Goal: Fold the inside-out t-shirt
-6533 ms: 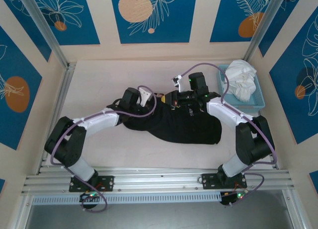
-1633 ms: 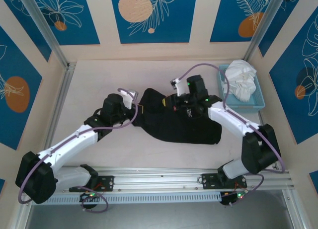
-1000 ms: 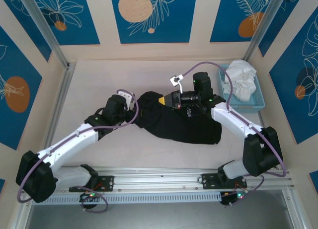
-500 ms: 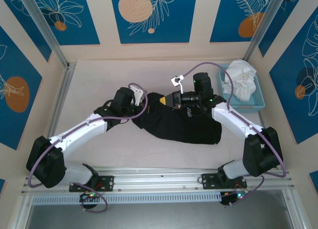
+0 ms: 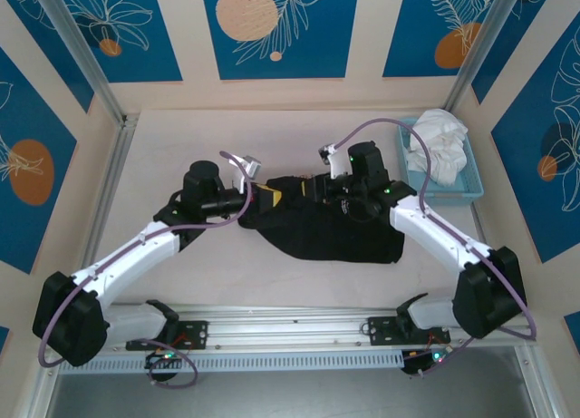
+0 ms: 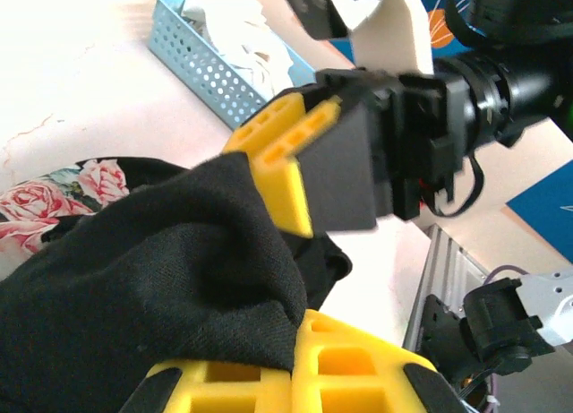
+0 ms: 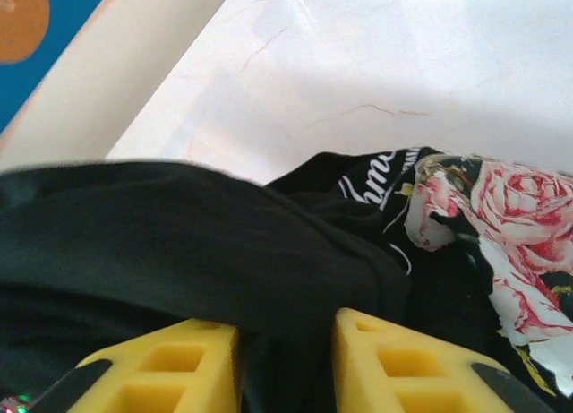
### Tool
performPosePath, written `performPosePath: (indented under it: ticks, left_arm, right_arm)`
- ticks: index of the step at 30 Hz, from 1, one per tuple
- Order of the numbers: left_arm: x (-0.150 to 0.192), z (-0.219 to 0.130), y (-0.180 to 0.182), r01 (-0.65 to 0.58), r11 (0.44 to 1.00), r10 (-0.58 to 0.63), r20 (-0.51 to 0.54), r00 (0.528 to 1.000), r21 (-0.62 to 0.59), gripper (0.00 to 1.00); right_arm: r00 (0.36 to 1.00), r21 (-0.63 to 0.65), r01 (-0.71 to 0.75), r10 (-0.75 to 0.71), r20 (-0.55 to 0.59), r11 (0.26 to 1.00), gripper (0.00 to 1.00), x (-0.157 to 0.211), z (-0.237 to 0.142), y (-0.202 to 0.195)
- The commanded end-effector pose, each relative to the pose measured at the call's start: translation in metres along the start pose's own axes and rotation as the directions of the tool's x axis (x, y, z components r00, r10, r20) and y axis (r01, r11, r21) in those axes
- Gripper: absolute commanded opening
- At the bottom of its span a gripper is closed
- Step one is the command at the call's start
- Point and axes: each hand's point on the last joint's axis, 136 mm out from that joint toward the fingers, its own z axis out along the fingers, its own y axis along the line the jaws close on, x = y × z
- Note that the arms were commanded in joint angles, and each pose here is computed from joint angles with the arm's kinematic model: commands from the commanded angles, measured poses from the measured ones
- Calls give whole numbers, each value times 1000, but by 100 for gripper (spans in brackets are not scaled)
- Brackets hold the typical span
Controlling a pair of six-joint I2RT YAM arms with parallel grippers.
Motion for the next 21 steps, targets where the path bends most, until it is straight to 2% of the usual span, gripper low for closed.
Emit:
performPosePath:
  ticks: [1, 4, 11, 14, 16, 18, 21]
  left_arm:
    - [-7, -2, -10, -10, 997, 8, 25, 1000, 70, 0]
    - [-7, 0, -9, -5, 997, 3, 22, 1000, 78, 0]
    - [-5, 1, -9, 1, 997, -2, 12, 1000, 81, 0]
    - [-3, 0, -7, 2, 998, -3, 7, 1000, 66, 0]
    - [-2, 0, -6, 4, 998, -4, 7, 1000, 62, 0]
    - [-2, 0, -5, 3, 998, -3, 7, 1000, 61, 0]
    - [-2, 1, -5, 1, 998, -2, 6, 1000, 60, 0]
  right_arm:
    - [973, 17, 228, -229, 33, 973, 37, 1, -14, 20]
    - [951, -18, 308, -307, 49, 951, 41, 6, -13, 36]
    - [926, -49, 373, -369, 79, 927, 40, 5, -6, 53]
    - [942, 130, 323, -332, 54, 937, 40, -5, -7, 25]
    - [943, 173, 320, -331, 36, 931, 39, -5, -13, 17]
    - [931, 106, 353, -361, 61, 930, 36, 1, -17, 30]
    - [906, -71, 419, -412, 100, 905, 29, 14, -21, 63]
